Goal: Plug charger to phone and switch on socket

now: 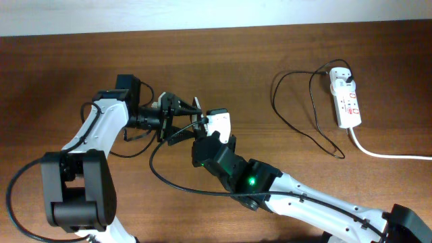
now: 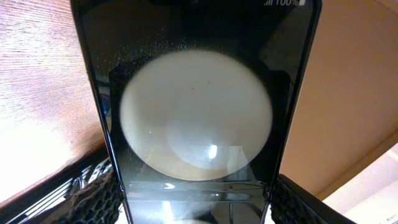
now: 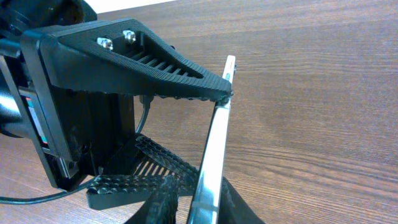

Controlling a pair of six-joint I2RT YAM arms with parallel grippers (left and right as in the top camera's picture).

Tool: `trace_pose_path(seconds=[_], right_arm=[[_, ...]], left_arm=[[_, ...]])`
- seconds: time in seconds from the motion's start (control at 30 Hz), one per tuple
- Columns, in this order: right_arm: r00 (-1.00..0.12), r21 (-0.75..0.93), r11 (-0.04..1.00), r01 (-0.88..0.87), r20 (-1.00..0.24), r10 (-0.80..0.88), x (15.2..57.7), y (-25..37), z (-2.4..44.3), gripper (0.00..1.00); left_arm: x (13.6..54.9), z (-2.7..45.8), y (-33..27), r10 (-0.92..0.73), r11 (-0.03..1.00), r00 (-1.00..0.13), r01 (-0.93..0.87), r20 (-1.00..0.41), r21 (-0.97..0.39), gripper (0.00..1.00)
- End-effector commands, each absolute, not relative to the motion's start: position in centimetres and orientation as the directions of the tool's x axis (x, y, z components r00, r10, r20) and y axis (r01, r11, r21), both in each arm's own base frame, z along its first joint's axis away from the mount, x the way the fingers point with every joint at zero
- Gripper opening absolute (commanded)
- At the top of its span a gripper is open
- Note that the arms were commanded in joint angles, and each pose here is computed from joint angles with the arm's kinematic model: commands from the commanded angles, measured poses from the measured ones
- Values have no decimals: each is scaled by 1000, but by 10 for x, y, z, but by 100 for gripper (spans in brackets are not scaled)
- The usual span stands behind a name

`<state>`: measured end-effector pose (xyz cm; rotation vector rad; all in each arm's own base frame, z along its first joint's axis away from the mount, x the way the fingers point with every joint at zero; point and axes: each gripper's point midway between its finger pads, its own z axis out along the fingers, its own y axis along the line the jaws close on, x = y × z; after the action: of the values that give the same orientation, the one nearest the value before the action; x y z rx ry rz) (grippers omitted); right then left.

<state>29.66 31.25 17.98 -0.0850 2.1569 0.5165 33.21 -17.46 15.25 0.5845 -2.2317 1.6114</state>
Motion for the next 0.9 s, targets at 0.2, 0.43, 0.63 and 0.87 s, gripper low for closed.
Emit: trace_pose_path(seconds=[0.2, 0.43, 0.63, 0.87], right_arm=[[-614, 339, 901, -271, -782, 109, 294, 321, 179, 4], [-635, 431, 888, -164, -735, 239, 291, 270, 217, 4], [-742, 696, 718, -27, -495, 452, 291, 241, 237, 4], [-751, 798, 603, 26, -382, 539, 292, 253, 249, 4]], left_arm=[[333, 157, -175, -120, 256, -873, -487, 473, -835, 69], [368, 183, -130, -230, 272, -946, -287, 228, -918, 99], [299, 289, -74, -341, 746, -836, 37, -430, -665, 99], [239, 230, -81, -576, 590, -776, -177, -258, -788, 99]])
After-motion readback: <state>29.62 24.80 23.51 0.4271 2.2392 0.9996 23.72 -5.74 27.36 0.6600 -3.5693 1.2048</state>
